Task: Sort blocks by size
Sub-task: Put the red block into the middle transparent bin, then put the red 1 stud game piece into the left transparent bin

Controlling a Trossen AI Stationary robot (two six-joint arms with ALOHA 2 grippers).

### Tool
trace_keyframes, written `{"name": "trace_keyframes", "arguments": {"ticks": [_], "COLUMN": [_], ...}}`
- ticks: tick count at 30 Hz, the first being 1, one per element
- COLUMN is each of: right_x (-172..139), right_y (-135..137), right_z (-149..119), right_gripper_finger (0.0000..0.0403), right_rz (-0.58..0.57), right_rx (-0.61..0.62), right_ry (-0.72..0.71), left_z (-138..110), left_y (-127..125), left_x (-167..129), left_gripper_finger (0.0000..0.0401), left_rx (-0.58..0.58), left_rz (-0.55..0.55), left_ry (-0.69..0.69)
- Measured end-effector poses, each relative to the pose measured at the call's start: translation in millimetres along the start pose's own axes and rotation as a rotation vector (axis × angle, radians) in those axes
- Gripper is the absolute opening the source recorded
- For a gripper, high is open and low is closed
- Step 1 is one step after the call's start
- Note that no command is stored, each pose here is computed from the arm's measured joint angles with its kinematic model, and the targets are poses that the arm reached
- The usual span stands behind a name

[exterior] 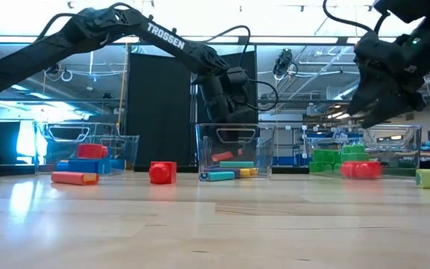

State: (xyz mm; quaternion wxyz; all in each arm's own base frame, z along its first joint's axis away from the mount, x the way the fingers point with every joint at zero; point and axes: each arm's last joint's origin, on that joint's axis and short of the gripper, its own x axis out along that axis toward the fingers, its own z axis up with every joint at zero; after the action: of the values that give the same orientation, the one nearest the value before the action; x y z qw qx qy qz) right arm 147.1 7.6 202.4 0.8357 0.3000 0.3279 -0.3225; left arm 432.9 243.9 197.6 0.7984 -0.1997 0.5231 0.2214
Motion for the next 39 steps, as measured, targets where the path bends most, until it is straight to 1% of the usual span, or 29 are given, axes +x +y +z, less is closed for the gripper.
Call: {"name": "trace_keyframes", "arguments": {"ticks": [3,9,13,19,22,27,32,36,39], "right_x": [0.0,0.0,0.0,0.0,-0.1,-0.4,-1.2,-1.6,-1.6], "right_y": [1.8,1.5,1.6,2.1,2.8,7.2,12.4,14.6,14.5], "right_z": [1.2,1.0,1.0,1.3,1.8,5.0,8.9,10.6,10.6], "right_gripper_finger": [0.0302,0.0304,0.0301,0.0300,0.0302,0.0304,0.0302,0.0304,0.0305], "right_rz": [0.017,0.015,0.016,0.021,0.028,0.071,0.123,0.144,0.141], "right_rx": [0.008,0.002,-0.026,-0.026,-0.023,0.001,0.030,0.032,-0.033], "right_ry": [-0.011,-0.009,-0.009,-0.011,-0.016,-0.046,-0.082,-0.098,-0.103], "left_z": [0.9,0.4,-0.2,0.8,4.9,18.4,26.9,20.7,12.2], "left_y": [-0.3,-0.3,0.3,0.2,-0.5,-2.6,-5.2,-8.7,-17.1], "left_x": [0.0,0.1,0.0,-1.3,-7.2,-30.5,-63.4,-86.8,-99.4], "left_gripper_finger": [0.0122,0.0129,0.0145,0.0178,0.0186,0.0187,0.0187,0.0187,0.0187], "left_rx": [-0.004,-0.029,-0.027,-0.006,0.008,0.007,0.006,-0.018,-0.005], "left_rz": [-0.003,0.003,0.015,0.018,0.017,0.011,0.008,0.005,0.007], "left_ry": [-0.009,-0.005,0.001,-0.005,-0.023,-0.086,-0.116,-0.112,-0.062]}}
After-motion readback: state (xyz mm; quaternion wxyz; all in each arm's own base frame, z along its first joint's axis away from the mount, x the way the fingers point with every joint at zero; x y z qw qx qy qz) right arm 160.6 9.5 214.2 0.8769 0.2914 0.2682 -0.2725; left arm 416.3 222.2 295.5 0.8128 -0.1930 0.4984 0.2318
